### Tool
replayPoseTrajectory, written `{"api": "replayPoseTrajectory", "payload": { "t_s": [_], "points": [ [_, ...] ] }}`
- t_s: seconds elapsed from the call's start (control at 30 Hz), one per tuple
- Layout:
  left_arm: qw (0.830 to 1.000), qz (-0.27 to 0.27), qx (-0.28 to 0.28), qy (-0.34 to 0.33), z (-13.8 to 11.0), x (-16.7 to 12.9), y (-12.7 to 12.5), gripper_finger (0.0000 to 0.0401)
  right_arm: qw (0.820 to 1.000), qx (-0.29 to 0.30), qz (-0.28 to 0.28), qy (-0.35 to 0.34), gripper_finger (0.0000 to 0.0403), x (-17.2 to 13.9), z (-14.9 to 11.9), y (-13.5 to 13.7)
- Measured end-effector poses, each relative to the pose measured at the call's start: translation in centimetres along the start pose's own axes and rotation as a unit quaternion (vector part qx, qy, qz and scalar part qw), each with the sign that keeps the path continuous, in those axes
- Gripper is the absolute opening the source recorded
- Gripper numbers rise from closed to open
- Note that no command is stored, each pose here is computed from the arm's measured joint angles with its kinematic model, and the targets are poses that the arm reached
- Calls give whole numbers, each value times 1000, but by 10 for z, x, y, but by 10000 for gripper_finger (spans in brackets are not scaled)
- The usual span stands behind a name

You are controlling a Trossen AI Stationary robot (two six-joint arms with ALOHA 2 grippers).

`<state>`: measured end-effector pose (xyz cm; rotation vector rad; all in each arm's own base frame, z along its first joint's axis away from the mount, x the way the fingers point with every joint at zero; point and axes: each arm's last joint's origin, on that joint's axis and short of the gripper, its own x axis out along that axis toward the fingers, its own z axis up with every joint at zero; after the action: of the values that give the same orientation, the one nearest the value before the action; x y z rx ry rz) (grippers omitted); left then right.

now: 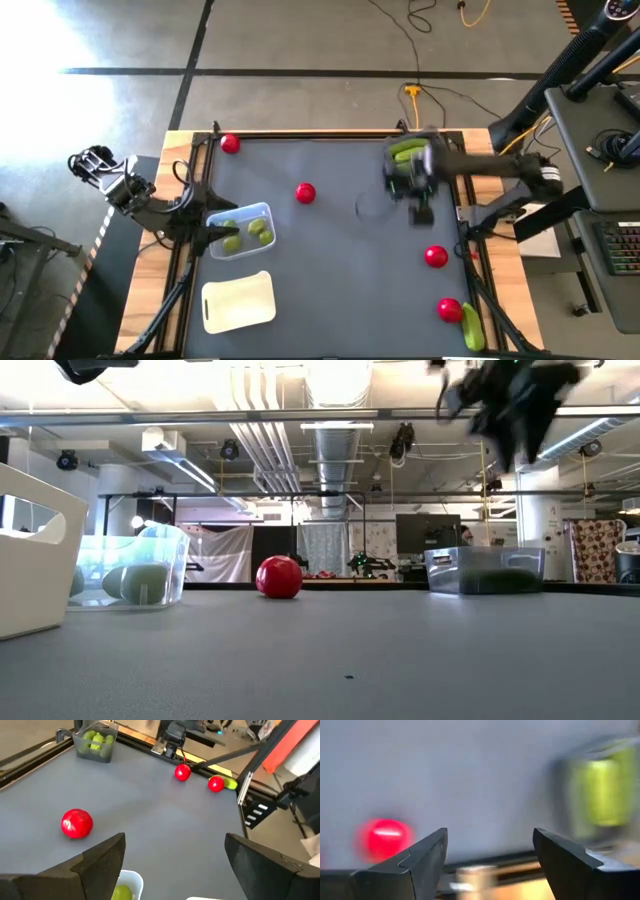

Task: Sort produce into baskets
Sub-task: Put the cucumber into the black bin

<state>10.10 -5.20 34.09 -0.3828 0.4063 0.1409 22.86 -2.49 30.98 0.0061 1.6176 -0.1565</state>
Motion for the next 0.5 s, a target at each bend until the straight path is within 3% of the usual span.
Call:
{"api": "replayPoseTrajectory", "payload": {
  "t_s": [0.17,0.23,0.33,0.37,0.5],
  "points": [
    [1000,-4,21,3,0,0,0,325,990,116,82,25,286,-1,-14,103],
    [1000,-4,28,3,0,0,0,325,968,205,124,75,286,5,-16,135],
    [999,-3,41,5,-1,1,-1,325,918,317,164,174,286,18,-15,175],
    [999,-2,45,5,-1,1,-1,325,906,329,174,204,286,23,-16,187],
    [999,-1,50,7,-1,3,-2,325,891,305,158,297,286,44,-27,228]
  ]
}}
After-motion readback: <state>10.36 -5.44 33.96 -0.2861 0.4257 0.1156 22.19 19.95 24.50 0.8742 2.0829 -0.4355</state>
